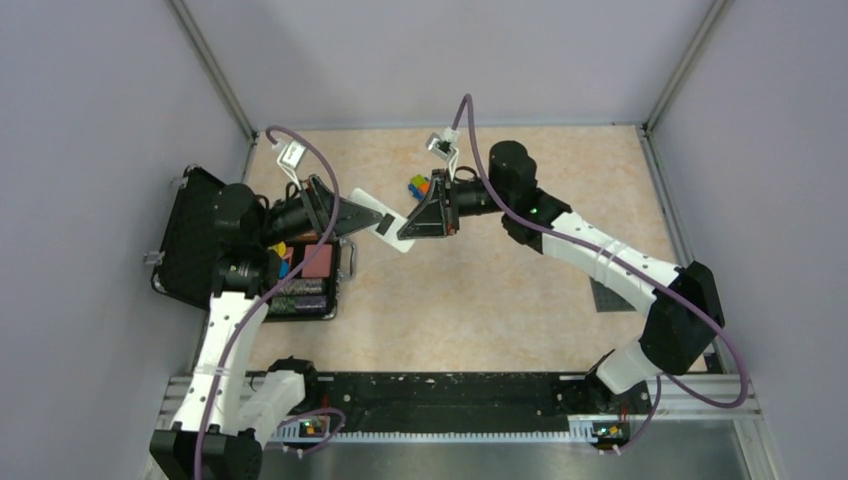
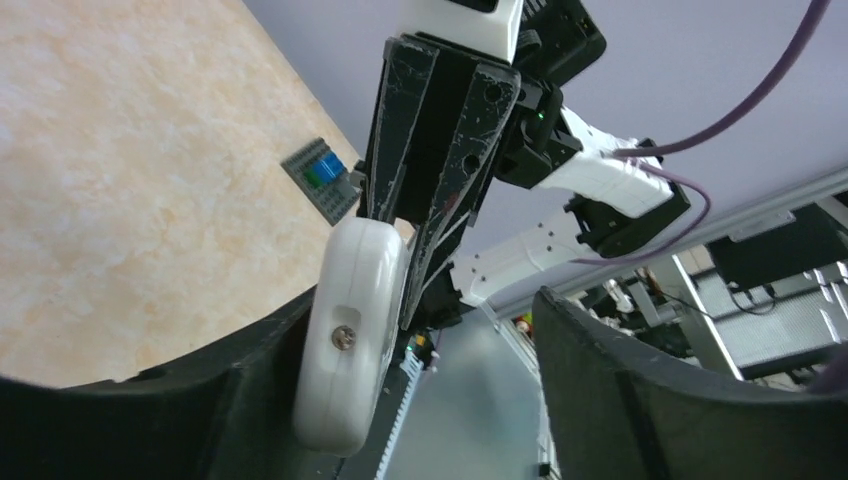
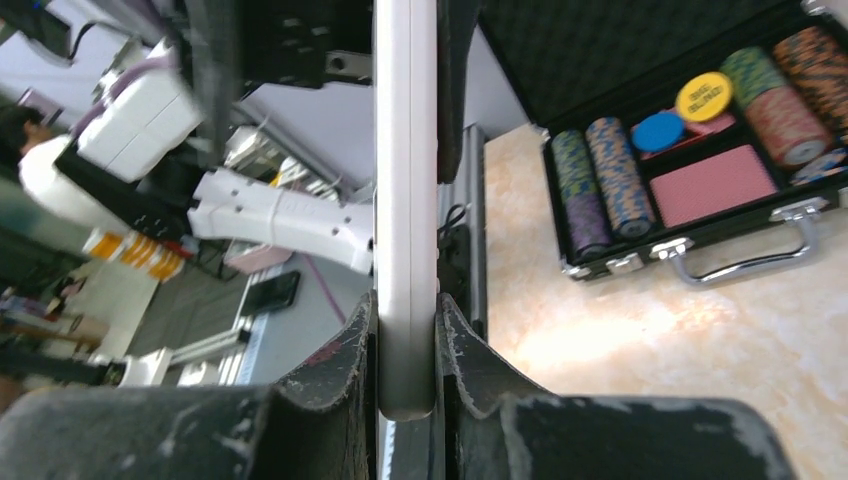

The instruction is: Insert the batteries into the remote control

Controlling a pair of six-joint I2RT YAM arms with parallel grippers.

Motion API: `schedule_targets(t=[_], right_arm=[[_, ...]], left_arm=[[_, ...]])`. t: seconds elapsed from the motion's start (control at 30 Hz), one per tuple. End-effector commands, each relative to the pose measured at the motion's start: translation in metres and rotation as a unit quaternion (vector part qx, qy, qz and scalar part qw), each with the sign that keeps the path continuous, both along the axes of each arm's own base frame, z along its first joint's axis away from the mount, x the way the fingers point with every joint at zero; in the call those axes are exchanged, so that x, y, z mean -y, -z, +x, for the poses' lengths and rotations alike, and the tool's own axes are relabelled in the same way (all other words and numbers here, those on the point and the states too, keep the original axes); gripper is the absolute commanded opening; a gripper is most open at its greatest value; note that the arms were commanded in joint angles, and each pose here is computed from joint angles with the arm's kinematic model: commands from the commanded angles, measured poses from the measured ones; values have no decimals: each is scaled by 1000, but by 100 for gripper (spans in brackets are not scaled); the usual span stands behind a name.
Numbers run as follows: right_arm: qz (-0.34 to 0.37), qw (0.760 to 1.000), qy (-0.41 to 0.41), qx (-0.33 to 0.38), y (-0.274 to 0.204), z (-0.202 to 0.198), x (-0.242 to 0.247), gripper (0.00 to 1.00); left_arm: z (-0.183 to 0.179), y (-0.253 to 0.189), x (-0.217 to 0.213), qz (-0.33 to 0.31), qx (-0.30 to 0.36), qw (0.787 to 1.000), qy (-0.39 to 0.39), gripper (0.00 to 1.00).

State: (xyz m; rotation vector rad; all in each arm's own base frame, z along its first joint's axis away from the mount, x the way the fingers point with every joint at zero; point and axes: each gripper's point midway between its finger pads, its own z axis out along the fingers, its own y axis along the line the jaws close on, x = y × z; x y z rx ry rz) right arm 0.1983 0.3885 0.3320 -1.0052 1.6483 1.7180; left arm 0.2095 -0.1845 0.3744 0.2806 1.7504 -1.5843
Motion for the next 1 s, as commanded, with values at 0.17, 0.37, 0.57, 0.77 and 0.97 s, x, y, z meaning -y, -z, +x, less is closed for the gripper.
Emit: schedule_targets(t=[0.17,0.37,0.57,0.77,0.97], right_arm=[[64,984,132,99,-45,29,-11,0],[26,973,187,135,-44,46,-27,0],[-29,948,259,180,-34,59,-30,0],[-57,932,274,230,-26,56,-29,0],[-90,920,273,266,-14,51,-29,0]], left_arm=[[32,-35,-17,-62,-21,982,-175,99],[48,-34,-15,-81,9,972,-223,99],[71,-8,-23,-60,-42,954,-290,94],[82,10,-30,-56,-71,942,-324,90],[85,31,-31,-33,-99,939,-329,84]])
